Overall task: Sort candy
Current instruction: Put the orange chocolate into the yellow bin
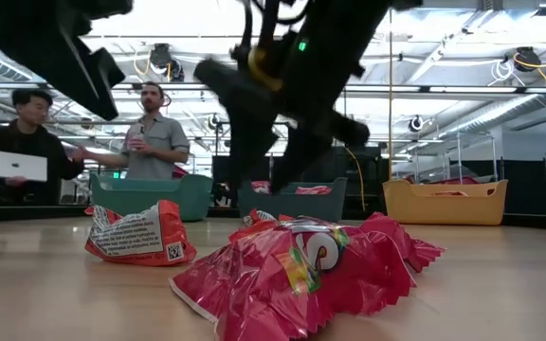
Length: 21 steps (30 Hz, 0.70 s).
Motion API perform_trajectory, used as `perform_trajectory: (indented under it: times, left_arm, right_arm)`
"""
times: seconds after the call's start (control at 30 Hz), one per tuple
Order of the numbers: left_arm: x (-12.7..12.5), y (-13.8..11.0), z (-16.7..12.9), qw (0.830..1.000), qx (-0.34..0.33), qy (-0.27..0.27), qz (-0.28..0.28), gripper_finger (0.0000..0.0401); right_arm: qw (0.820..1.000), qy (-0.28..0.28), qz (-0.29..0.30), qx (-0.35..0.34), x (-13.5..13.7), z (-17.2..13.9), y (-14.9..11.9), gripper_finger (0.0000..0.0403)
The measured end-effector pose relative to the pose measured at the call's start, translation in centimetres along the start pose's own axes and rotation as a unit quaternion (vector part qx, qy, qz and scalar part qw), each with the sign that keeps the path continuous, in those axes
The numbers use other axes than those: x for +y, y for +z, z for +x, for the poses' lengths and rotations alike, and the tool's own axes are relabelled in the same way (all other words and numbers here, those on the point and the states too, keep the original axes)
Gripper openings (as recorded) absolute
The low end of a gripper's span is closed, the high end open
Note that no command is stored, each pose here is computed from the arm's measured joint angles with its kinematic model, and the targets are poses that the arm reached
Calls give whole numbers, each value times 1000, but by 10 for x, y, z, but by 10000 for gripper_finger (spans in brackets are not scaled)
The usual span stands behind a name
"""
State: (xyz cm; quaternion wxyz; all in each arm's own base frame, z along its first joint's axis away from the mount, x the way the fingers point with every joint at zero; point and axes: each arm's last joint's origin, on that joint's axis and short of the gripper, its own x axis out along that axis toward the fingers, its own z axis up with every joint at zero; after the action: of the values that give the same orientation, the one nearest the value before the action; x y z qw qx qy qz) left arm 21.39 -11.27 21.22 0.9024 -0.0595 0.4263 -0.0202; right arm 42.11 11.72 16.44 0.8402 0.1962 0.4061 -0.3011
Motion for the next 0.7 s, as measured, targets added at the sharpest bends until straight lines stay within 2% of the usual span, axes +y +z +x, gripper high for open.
perform_trajectory:
  times: [0.2,0.37,0.47,0.63,0.7]
  left_arm:
    - [4,-20,-4,996,-78,-33,9,162]
    - [10,-31,-7,994,-95,-40,29,162]
    - [12,-31,-10,993,-102,-41,41,162]
    - [12,-30,-14,991,-112,-44,66,162]
    - [12,-30,-15,990,-111,-43,73,162]
  right_arm:
    - [997,-22,57,35,-1,20,-15,254]
    - [993,-23,103,61,-1,36,-20,238]
    - [991,-32,117,63,-3,39,-22,195]
    - [989,-38,126,67,-5,36,-21,76]
    - [989,-34,127,69,-5,33,-19,62]
